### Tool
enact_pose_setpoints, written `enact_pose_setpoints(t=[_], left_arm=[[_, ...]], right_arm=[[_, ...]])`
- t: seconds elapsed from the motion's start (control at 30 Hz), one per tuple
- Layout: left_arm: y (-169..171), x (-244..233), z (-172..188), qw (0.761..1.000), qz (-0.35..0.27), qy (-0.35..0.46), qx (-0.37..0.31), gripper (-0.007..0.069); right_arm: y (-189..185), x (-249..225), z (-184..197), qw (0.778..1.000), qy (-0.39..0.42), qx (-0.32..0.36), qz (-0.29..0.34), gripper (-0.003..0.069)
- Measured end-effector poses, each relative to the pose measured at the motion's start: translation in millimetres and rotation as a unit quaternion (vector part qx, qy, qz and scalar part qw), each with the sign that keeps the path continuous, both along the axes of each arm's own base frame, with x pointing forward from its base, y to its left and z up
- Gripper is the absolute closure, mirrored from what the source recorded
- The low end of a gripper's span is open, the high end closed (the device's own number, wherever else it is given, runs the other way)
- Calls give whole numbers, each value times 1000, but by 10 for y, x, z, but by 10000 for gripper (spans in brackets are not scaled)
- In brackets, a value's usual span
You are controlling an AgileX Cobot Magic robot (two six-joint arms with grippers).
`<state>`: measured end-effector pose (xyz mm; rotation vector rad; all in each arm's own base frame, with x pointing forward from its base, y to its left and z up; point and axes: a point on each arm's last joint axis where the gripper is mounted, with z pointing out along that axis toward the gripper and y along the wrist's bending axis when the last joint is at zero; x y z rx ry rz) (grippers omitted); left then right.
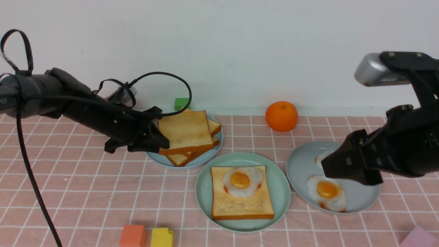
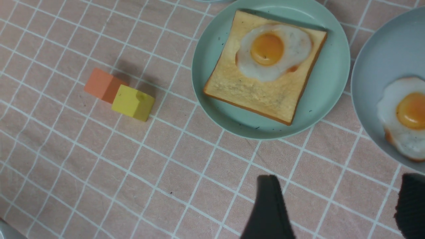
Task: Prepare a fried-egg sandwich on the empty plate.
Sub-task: Use the left arm to grab a slice of bread, then use the left arm to place a slice of bread on the fried egg in the middle
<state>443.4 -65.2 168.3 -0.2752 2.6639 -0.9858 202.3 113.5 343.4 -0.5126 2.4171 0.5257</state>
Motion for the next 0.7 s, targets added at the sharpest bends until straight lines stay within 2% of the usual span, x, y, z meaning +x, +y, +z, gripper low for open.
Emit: enact_pose_setpoints(t=[0.23, 0.27, 0.37, 0.4, 0.47, 0.57, 0.7], left_arm=[[-23, -121, 286, 999, -47, -14, 1, 509], [-57, -217, 489, 998, -59, -29, -8, 509], [-211, -419, 681, 996, -73, -47, -34, 509], [-227, -455, 691, 995, -76, -48, -36, 509], [-465, -684, 688, 992, -100, -47, -58, 509], [-750, -899, 532, 990, -122, -28, -68, 509], [-971, -1009, 352, 990, -130, -17, -54, 509]], right_arm=[[-24, -66, 39, 1000, 0, 0, 4, 149], [-40, -101, 75, 1000, -8, 3, 4, 149], [-72, -177, 148, 1000, -21, 11, 3, 149], [-74, -182, 153, 1000, -22, 11, 3, 149], [-101, -244, 209, 999, -29, 21, -4, 149], [-121, -291, 247, 999, -35, 26, -5, 149], [-129, -311, 262, 999, -38, 27, -5, 149]])
